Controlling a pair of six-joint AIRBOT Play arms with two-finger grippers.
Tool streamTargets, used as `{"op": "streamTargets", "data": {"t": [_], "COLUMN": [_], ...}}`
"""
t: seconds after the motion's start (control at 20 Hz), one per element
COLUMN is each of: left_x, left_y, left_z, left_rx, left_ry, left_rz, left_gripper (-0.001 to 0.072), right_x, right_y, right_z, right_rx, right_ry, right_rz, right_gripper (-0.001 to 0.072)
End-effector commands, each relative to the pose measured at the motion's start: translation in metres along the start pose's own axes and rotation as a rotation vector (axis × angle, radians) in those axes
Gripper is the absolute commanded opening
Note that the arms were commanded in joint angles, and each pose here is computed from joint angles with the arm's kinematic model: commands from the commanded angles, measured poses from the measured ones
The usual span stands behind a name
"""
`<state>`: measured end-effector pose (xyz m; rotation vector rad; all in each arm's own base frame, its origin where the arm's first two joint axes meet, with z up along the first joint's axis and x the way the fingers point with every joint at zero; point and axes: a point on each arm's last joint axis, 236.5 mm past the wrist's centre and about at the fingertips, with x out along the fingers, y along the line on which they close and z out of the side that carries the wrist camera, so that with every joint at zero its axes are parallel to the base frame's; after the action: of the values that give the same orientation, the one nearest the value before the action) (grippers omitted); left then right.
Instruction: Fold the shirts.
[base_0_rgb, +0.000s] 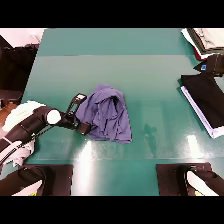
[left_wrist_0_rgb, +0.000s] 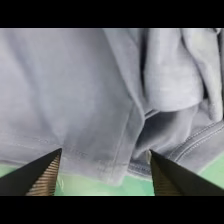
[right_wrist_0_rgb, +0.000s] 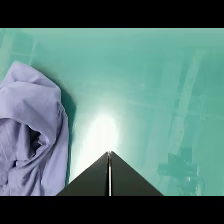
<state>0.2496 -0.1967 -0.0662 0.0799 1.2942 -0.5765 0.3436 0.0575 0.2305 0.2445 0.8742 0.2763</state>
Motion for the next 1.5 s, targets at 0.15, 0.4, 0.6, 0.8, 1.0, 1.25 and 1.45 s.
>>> {"op": "streamTargets", "data": {"t": [0.15, 0.4, 0.6, 0.8, 1.0, 1.25, 1.45], "left_x": [0.011, -0.048, -0.096, -0.096, -0.096, -0.096, -0.093], "left_y": [-0.002, -0.008, -0.023, -0.024, -0.026, -0.028, -0.027], "left_z": [-0.011, 0.022, 0.050, 0.054, 0.056, 0.060, 0.059], "left_rx": [-0.018, 0.114, 0.173, 0.171, 0.165, 0.154, 0.144], "left_ry": [0.078, 0.093, -0.009, -0.024, -0.036, -0.052, -0.041], "left_rz": [-0.005, 0.042, 0.037, 0.034, 0.026, 0.020, 0.018], "left_gripper": [0.0060, 0.0027, 0.0027, 0.0027, 0.0027, 0.0027, 0.0027], "right_x": [0.000, 0.000, 0.007, 0.059, 0.134, 0.186, 0.209], "right_y": [0.000, 0.001, 0.003, 0.020, 0.056, 0.106, 0.146], "right_z": [-0.008, -0.014, -0.032, -0.110, -0.200, -0.289, -0.320], "right_rx": [0.001, 0.001, 0.016, 0.143, 0.190, 0.111, 0.107], "right_ry": [0.034, 0.061, 0.129, 0.366, 0.482, 0.579, 0.649], "right_rz": [0.002, 0.003, 0.027, 0.180, 0.261, 0.262, 0.317], "right_gripper": [0.0014, 0.0014, 0.0015, 0.0535, 0.0531, 0.0529, 0.0529]}}
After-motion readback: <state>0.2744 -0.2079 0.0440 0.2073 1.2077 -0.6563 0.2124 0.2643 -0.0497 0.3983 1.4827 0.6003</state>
